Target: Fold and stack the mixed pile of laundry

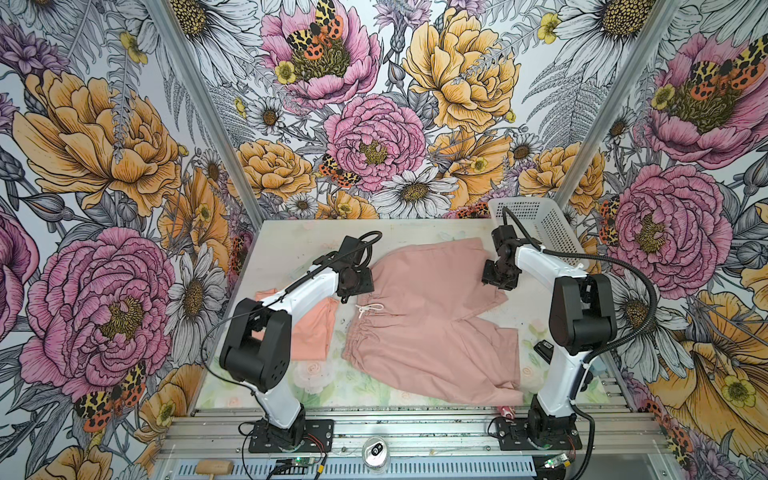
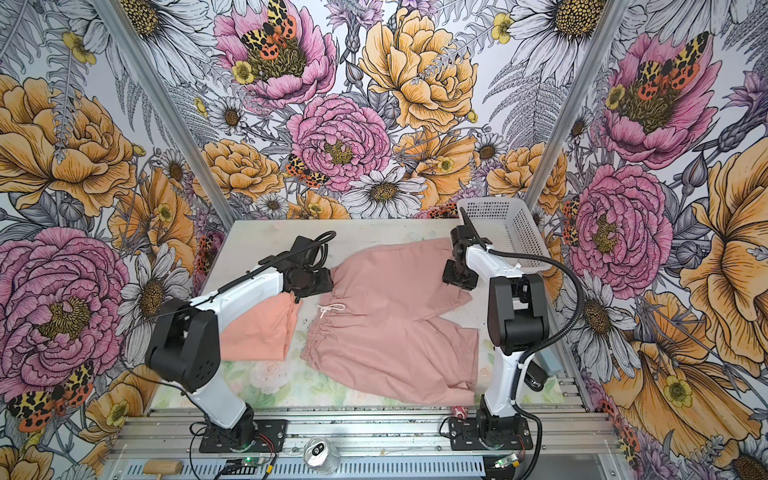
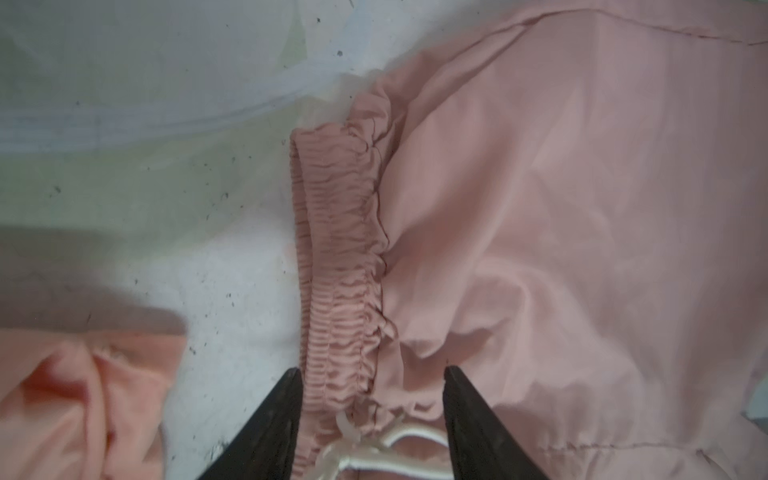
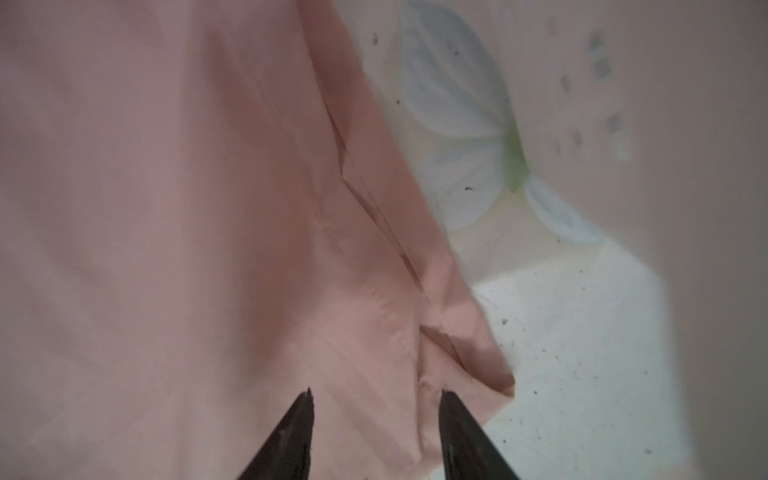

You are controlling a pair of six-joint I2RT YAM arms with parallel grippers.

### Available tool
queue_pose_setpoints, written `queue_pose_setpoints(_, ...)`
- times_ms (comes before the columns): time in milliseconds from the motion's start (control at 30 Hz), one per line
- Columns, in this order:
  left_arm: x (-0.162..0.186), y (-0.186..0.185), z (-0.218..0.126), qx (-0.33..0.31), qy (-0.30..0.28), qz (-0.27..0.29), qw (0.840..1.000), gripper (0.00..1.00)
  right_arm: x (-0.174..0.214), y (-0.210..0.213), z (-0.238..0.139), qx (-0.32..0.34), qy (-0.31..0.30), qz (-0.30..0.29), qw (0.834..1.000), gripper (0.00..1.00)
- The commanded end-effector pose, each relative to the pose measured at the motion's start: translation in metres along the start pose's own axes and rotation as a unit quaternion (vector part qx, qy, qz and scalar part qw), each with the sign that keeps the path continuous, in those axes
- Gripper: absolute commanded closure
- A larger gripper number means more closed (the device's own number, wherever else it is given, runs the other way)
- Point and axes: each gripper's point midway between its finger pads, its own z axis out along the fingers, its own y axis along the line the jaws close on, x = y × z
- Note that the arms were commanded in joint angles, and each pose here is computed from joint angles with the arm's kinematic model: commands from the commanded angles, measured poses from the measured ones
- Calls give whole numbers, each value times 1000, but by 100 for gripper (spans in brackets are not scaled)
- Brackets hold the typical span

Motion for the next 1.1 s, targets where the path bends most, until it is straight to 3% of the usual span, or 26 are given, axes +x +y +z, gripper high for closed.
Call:
queue_pose_setpoints(0,-27,-10,13,20,-16,20,999,46,-19,4,-3,-6,-24,-4,1000,49)
queue_pose_setpoints(200,-34,-4,51,5,16,17,1000,51,-22,5,-1,-8,-25,-4,1000,49)
queue_pose_setpoints(367,-20,26,76,-56,59,9,997,64,-18,3,1,-7,-21,-3,1000,49)
queue_pose_setpoints(733,-21,86,65,-108,57,-29,992,73,-22,2,3,-14,-21,2,1000,49)
queue_pose_setpoints(1067,-25,71,58,-98,46,-15,994,70,-34,24,13,-41,-23,-7,999,49)
